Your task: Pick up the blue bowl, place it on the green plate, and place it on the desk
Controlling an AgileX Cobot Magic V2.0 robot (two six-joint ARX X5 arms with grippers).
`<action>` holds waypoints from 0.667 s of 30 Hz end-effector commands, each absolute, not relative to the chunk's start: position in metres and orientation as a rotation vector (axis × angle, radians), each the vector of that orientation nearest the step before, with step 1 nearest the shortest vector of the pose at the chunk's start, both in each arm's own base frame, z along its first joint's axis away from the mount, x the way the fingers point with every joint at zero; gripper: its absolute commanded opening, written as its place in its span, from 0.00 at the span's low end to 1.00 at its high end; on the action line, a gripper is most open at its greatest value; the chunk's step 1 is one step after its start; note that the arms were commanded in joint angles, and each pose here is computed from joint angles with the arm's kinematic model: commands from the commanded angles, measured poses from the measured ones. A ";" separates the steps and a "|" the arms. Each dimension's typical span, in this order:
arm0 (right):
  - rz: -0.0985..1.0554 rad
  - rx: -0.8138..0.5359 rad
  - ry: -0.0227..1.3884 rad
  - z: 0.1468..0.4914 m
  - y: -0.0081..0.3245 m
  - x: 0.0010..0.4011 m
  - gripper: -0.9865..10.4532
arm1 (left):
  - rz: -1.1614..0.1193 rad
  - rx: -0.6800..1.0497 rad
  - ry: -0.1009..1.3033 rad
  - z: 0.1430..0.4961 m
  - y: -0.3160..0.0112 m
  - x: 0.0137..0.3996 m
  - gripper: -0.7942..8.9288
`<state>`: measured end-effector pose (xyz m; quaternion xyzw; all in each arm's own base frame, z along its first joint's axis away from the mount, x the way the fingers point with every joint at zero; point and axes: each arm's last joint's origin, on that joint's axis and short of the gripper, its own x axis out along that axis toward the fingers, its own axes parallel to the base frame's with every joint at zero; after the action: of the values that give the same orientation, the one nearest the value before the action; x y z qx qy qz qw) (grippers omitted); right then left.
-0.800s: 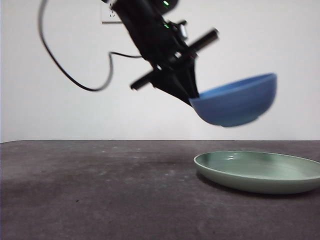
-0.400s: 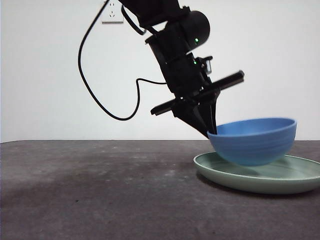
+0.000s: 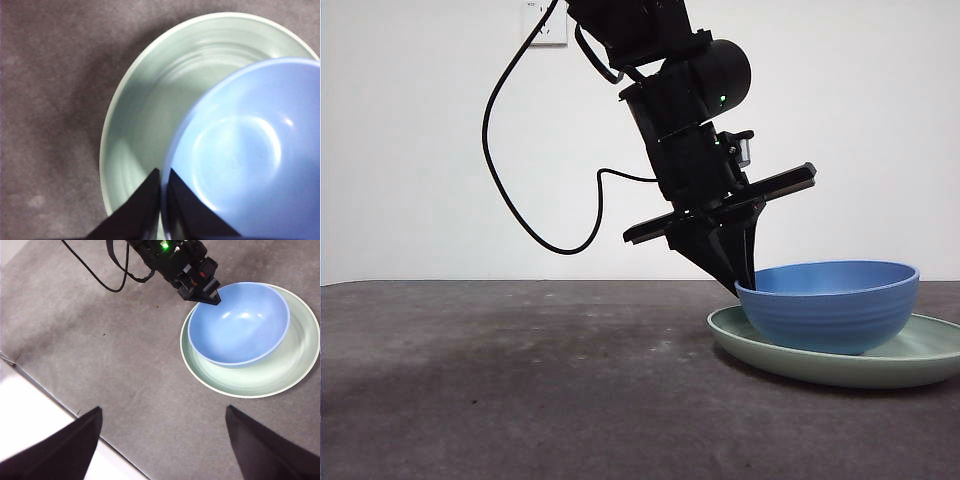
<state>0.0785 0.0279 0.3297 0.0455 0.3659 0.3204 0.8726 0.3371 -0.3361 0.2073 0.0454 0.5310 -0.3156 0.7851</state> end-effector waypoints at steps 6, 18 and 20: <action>0.667 0.097 0.747 0.335 0.028 0.078 0.43 | -0.698 0.114 1.139 0.203 -0.347 0.336 0.25; 0.667 0.096 0.747 0.335 0.028 0.078 0.43 | -0.729 0.119 1.084 0.229 -0.342 0.331 0.28; 0.667 0.096 0.747 0.335 0.028 0.078 0.43 | -0.734 0.105 1.050 0.245 -0.336 0.330 0.28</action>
<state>0.0785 0.0279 0.3297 0.0455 0.3659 0.3204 0.8726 0.3304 -0.3367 0.2184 0.0529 0.5252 -0.3253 0.7845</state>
